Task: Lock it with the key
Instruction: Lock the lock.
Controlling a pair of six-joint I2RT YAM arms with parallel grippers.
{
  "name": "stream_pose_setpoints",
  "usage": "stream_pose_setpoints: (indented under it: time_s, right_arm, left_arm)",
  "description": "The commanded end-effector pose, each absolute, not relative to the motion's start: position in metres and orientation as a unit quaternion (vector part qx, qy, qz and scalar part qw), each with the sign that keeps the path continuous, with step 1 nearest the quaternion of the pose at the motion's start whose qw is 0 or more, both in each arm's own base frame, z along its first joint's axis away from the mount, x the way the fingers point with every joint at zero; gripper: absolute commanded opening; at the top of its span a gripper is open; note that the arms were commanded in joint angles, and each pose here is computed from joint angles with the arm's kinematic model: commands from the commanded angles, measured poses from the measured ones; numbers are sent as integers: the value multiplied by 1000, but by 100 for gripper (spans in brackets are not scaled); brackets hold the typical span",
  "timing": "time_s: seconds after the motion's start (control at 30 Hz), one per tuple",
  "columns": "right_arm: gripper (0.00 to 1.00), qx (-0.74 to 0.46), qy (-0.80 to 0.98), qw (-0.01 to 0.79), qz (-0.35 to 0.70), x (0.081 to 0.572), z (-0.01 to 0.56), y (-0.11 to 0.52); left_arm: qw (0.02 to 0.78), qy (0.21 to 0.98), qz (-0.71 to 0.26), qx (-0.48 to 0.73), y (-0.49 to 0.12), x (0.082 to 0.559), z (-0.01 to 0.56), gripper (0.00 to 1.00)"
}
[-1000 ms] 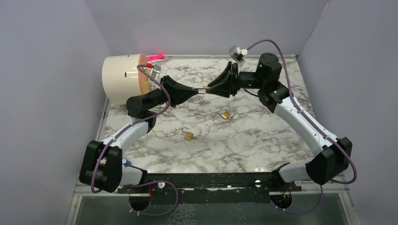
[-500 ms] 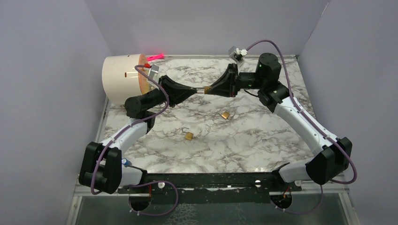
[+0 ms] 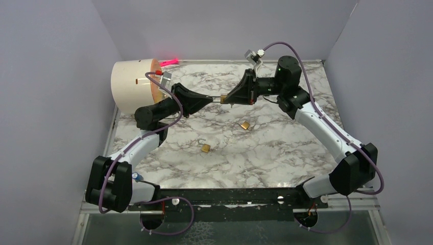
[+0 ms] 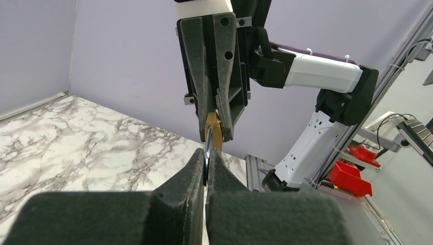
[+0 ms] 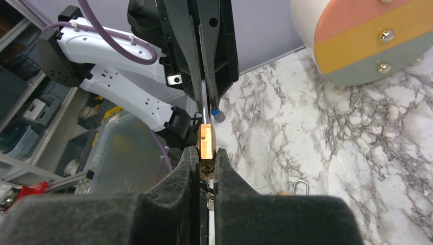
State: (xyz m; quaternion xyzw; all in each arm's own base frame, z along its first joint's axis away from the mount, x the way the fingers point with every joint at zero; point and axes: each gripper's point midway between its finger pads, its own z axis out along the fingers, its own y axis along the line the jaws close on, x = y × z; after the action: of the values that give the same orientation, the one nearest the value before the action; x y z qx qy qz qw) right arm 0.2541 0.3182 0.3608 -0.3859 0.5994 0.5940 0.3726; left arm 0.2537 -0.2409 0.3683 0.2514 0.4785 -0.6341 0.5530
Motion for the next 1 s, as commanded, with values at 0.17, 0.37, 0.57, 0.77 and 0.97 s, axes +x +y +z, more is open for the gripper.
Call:
stream_pose_setpoints:
  time_s: [0.17,0.37,0.57,0.77,0.97]
  right_arm:
    - [1,-370,606,341,616,249,365,324]
    - [1,-368,610,352,607,253,360,329]
    - [1,-368,618,376,584,260,354,336]
    - [1,-370,616,392,575,265,360,339]
    - [1,-362,617,430,551,275,364,337]
  left_arm:
    - [575,457,-632,250,-237,247,379,0]
    - [567,443,-652,238,-236,242,382,0]
    - [547,423,-687,223,-233,234,383,0]
    - [540,436,-684,225,-239,237,378,0]
    - [531,445,-684,230,-247,234,375,0]
